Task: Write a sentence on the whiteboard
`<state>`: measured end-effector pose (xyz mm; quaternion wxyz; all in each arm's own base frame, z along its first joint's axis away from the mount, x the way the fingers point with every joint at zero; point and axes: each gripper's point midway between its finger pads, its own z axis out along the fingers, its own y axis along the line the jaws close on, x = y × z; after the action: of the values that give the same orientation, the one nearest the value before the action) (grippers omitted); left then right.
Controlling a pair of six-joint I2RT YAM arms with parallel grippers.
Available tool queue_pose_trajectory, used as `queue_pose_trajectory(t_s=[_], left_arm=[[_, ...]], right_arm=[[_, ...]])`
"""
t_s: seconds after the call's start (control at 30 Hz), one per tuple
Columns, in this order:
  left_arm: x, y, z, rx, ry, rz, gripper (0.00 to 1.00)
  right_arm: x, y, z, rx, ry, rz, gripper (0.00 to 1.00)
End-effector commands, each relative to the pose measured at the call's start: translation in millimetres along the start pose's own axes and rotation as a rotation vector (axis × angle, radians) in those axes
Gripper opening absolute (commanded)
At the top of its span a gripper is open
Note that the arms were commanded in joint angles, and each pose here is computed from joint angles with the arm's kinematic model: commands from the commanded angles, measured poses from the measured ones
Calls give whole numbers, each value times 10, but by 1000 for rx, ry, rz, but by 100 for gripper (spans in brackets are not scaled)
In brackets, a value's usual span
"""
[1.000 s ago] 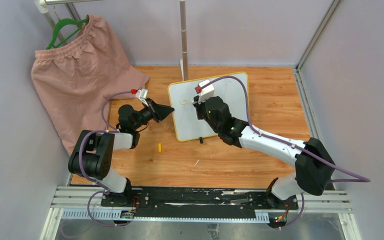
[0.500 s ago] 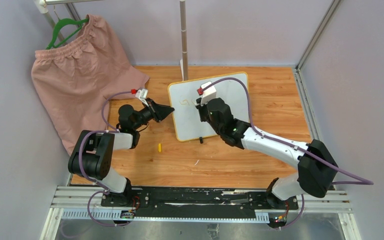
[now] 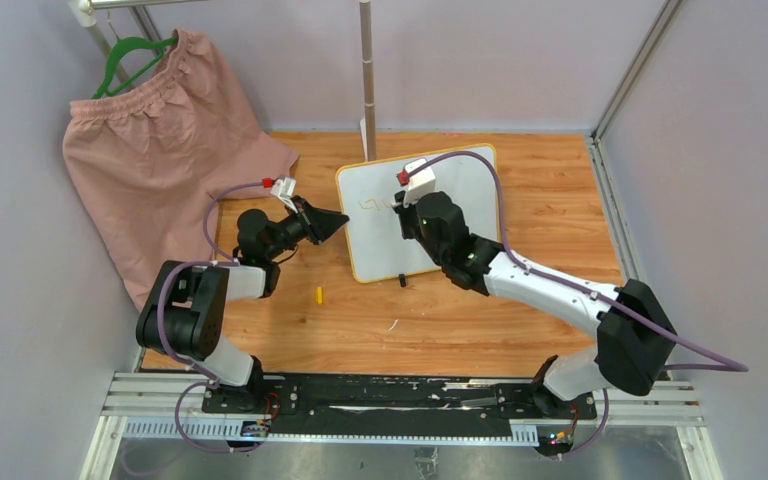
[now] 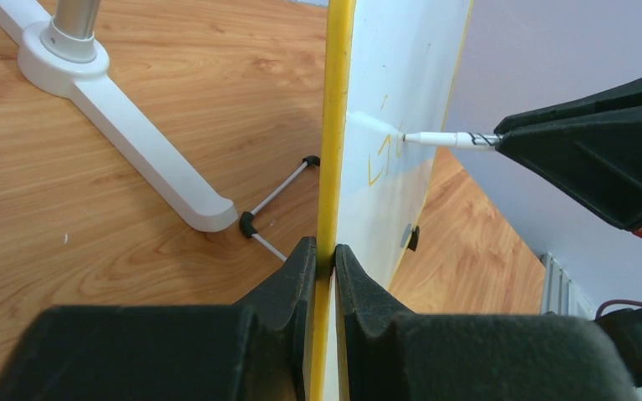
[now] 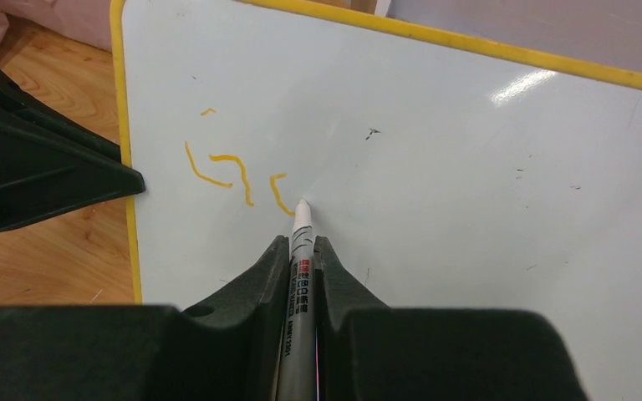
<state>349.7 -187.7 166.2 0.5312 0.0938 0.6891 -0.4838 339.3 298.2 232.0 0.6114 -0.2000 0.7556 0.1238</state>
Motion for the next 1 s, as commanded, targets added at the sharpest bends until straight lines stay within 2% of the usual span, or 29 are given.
queue_pose_trajectory(t_s=[0.0,0.77,0.97], left_arm=[[-40,-88,-4,27,-8,44,0],[-48,-90,-1,29,-10,46,0],[-50,-99,0,31,-10,47,0]], right_arm=[[-236,-137,49,54,-46,13,0],[-230,177,112,-46,-41,7,0],[-252,114,53,-21,-44,22,0]])
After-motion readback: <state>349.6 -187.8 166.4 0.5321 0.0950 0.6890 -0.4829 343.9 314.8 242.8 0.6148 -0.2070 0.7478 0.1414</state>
